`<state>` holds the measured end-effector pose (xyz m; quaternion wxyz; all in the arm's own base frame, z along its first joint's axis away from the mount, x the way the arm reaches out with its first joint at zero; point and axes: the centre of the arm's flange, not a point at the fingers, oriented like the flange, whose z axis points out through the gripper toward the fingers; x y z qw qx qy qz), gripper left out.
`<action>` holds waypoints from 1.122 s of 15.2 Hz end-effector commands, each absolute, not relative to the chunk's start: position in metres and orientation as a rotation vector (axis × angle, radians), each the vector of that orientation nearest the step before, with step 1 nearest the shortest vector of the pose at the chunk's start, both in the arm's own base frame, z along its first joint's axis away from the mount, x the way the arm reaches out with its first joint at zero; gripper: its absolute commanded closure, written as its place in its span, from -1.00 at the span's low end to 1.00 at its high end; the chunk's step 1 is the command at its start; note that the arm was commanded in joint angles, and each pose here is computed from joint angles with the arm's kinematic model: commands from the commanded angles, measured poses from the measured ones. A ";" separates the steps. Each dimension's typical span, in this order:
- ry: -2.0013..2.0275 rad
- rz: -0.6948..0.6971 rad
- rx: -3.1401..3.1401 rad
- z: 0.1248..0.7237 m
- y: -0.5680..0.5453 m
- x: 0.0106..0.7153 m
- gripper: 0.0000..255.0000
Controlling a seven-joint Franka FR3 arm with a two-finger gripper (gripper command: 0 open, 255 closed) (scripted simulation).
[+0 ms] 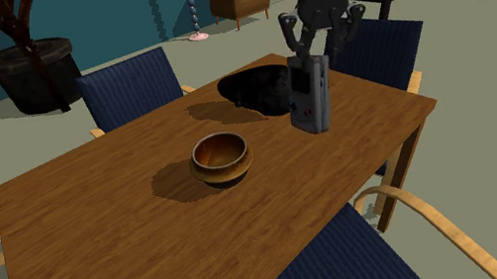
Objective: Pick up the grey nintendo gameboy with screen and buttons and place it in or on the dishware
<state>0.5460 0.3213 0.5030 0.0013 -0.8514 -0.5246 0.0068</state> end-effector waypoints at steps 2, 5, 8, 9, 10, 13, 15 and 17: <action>-1.646 0.020 -2.673 0.512 0.347 0.517 1.00; -1.646 0.020 -2.673 0.522 0.373 0.488 1.00; -1.646 0.020 -2.673 0.532 0.399 0.460 1.00; -1.646 0.020 -2.673 0.535 0.408 0.451 1.00; -1.646 0.020 -2.673 0.538 0.416 0.441 1.00; -1.646 0.020 -2.673 0.548 0.442 0.413 1.00; -1.646 0.020 -2.673 0.554 0.459 0.395 1.00; -1.646 0.020 -2.673 0.544 0.459 0.395 1.00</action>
